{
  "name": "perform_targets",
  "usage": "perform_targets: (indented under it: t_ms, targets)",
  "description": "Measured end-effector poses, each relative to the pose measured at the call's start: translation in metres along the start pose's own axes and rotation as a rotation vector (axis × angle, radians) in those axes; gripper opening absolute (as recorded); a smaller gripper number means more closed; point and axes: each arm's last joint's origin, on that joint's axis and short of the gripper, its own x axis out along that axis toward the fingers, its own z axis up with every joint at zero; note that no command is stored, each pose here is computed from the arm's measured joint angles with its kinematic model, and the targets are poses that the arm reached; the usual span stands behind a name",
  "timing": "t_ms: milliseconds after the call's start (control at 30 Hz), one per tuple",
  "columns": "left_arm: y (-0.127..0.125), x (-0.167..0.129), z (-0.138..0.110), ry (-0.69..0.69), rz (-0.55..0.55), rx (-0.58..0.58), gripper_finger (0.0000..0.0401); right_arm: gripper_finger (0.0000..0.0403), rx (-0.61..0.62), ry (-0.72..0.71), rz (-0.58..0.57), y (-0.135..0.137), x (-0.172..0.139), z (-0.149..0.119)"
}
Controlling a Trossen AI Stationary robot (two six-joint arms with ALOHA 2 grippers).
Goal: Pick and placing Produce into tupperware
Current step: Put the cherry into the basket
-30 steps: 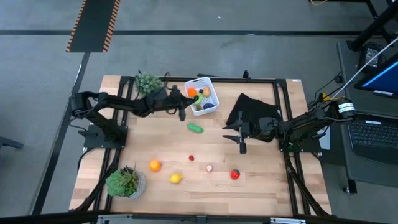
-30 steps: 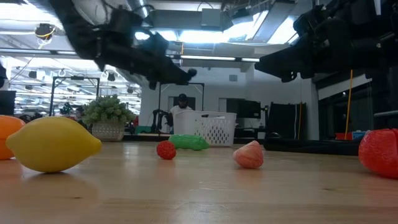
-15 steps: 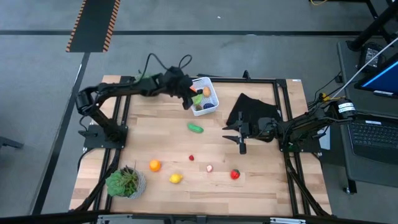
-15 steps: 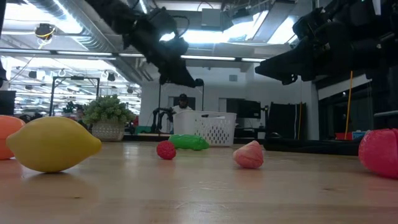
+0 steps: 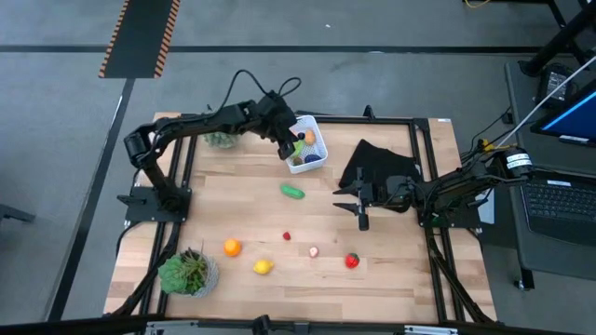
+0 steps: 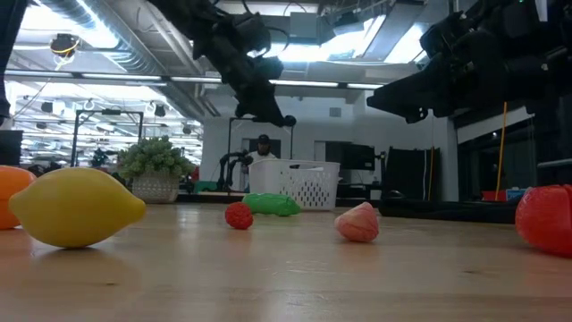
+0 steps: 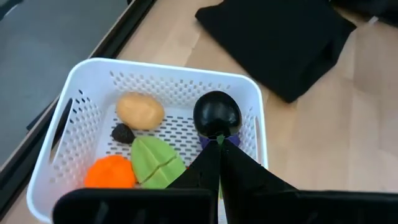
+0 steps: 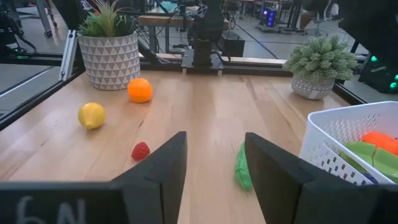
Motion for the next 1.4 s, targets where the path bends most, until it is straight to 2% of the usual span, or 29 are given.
perform_targets:
  t_ms: [367, 667, 767, 1133, 1400]
  targets:
    - [0.012, 0.046, 0.001, 0.101, 0.001, 0.013, 0.0000, 0.0165, -0.002, 0.003, 0.000, 0.000, 0.000, 0.000]
    - [0.023, 0.081, -0.005, 0.345, 0.094, 0.057, 0.0000, 0.0165, -0.002, 0.003, 0.000, 0.000, 0.000, 0.000]
    - [0.024, 0.086, -0.006, 0.364, 0.092, 0.088, 0.0000, 0.0165, -0.002, 0.007, 0.000, 0.000, 0.000, -0.001]
    - [0.025, 0.085, -0.007, 0.375, 0.100, 0.095, 0.0004, 0.0165, -0.003, 0.023, 0.000, 0.000, 0.000, -0.002]
    - [0.022, 0.086, -0.007, 0.376, 0.104, 0.099, 0.0021, 0.0165, -0.004, 0.035, 0.000, 0.000, 0.000, -0.003]
